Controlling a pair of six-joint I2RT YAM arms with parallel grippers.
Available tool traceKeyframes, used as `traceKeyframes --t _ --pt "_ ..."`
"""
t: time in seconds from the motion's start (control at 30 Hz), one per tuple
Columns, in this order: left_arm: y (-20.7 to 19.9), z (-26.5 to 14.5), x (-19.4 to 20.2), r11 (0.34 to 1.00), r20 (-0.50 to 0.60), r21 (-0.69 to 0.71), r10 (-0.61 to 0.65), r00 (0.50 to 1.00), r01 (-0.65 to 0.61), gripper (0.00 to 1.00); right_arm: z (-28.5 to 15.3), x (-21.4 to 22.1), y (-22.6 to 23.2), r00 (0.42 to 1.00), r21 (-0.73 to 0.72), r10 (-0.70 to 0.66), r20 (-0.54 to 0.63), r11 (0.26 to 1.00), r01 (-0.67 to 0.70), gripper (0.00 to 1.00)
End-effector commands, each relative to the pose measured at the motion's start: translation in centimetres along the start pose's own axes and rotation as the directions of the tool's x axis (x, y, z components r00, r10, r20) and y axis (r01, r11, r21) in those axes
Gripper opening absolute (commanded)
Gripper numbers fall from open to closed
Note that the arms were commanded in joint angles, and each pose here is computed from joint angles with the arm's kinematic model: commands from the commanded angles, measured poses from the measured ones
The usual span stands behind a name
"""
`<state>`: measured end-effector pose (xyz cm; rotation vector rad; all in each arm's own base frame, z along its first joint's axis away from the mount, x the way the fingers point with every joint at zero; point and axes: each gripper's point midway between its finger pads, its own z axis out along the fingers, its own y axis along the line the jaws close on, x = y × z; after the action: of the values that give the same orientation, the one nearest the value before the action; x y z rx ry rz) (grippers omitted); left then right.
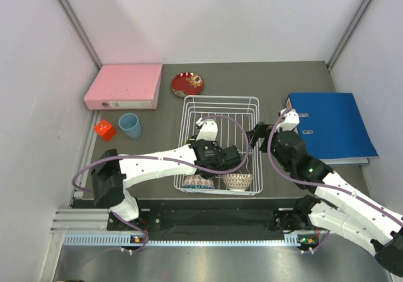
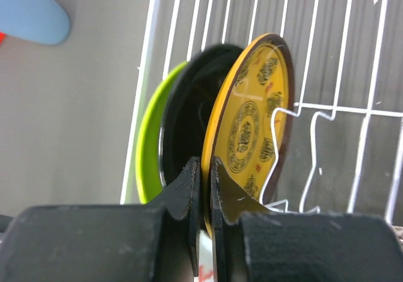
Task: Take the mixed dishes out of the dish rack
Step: Pick up the plate from the dish rack.
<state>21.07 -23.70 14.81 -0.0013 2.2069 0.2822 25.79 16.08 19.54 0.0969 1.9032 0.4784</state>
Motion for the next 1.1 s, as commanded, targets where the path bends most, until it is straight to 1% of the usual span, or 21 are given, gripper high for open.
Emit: traceKeyframes --t 0.0,0.13,0.23,0.27,0.3,0.4,0.43,0.47,0.53,0.57,0.63,0.67,0.73,0.77,0.8,0.83,0.87,0.9,1.0,1.03,1.07 --pt "-0.8 -3.4 -4.8 0.992 0.069 0.068 -0.11 0.992 0.105 0.0 0.0 -1.1 0.3 1.0 -0.009 0.008 0.031 1.0 -0.007 0.98" --pt "-0.1 -5.2 -7.4 0.993 0.106 0.078 -0.099 0.989 0.091 0.0 0.0 -1.4 0.5 0.999 -0.011 0.009 0.034 1.0 -0.009 0.97" --pt "-0.1 -6.7 -9.8 0.988 0.136 0.117 -0.112 0.984 0.096 0.0 -0.1 -1.9 0.6 0.999 -0.014 0.01 0.045 1.0 -0.009 0.98" --pt "-0.1 -7.5 -11.2 0.983 0.152 0.139 -0.139 0.979 0.118 0.0 -0.2 -2.2 0.7 0.999 -0.016 0.011 0.051 1.0 -0.01 0.97" --pt "0.1 -7.9 -12.0 0.986 0.173 0.143 -0.113 0.978 0.088 0.0 -0.3 -2.3 0.7 0.999 -0.013 0.008 0.053 1.0 -0.007 0.98" --pt "-0.2 -9.0 -15.4 0.976 0.267 0.188 -0.163 0.95 0.115 0.0 -0.7 -3.4 0.8 0.997 -0.015 0.01 0.08 1.0 -0.009 0.98" --pt "-0.1 -9.1 -16.3 0.981 0.295 0.182 -0.121 0.948 0.069 0.0 -0.8 -3.5 0.7 0.996 -0.009 0.01 0.087 1.0 -0.009 0.98" --pt "-0.7 -9.3 -17.8 0.97 0.305 0.217 -0.174 0.936 0.11 0.0 -0.9 -3.9 0.8 0.996 -0.013 0.009 0.094 1.0 -0.008 0.98" --pt "-0.6 -9.1 -19.2 0.969 0.315 0.226 -0.167 0.934 0.097 0.0 -1.1 -4.1 0.8 0.995 -0.01 0.01 0.098 1.0 -0.009 0.98" --pt "-0.6 -8.6 -20.9 0.956 0.307 0.252 -0.223 0.925 0.147 0.0 -1.2 -4.3 0.7 0.995 -0.008 0.012 0.1 1.0 -0.011 0.98" --pt "-0.3 -7.5 -22.7 0.949 0.307 0.267 -0.248 0.919 0.167 0.0 -1.6 -4.6 0.6 0.994 -0.005 0.016 0.112 1.0 -0.015 0.98" --pt "0.4 -5.5 -23.9 0.936 0.276 0.285 -0.287 0.918 0.207 0.0 -1.7 -4.6 0.4 0.993 -0.001 0.017 0.117 1.0 -0.017 0.98" --pt "0.4 -3.7 -26.8 0.882 0.25 0.373 -0.395 0.884 0.289 0.0 -2.1 -5.1 0.3 0.989 -0.007 0.029 0.145 1.0 -0.029 0.97" --pt "2.1 -0.5 -28.1 0.872 0.238 0.353 -0.434 0.869 0.339 0.0 -2.3 -5.1 0.3 0.988 -0.014 0.031 0.15 0.999 -0.029 0.98" --pt "0.7 -0.2 -29.9 0.815 0.213 0.464 -0.482 0.85 0.346 0.0 -2.3 -5.2 0.2 0.988 -0.01 0.03 0.153 1.0 -0.029 0.98" --pt "0.5 0.9 -30.9 0.795 0.201 0.495 -0.499 0.843 0.352 0.0 -2.3 -5.1 0.1 0.988 -0.01 0.026 0.15 1.0 -0.025 0.97" --pt "0.9 3.4 -32.8 0.78 0.202 0.502 -0.527 0.826 0.375 0.0 -2.3 -5.1 0.1 0.988 -0.007 0.025 0.15 1.0 -0.024 0.97" --pt "-1.0 3.5 -33.8 0.723 0.155 0.596 -0.529 0.834 0.348 0.0 -2.2 -4.9 0.0 0.99 -0.001 0.019 0.142 1.0 -0.019 0.97" --pt "-3.0 7.8 -37.1 0.649 0.082 0.664 -0.556 0.827 0.37 0.0 -2.1 -4.7 -0.1 0.991 0.007 0.013 0.136 1.0 -0.014 0.98" --pt "-3.0 6.9 -39.5 0.583 0.064 0.735 -0.567 0.821 0.346 0.0 -2.1 -4.7 -0.1 0.99 0.004 0.016 0.138 1.0 -0.017 0.97" --pt "-5.0 10.5 -38.2 0.573 0.008 0.735 -0.543 0.84 0.364 0.0 -2.0 -4.7 -0.1 0.99 0.004 0.017 0.137 1.0 -0.018 0.98"
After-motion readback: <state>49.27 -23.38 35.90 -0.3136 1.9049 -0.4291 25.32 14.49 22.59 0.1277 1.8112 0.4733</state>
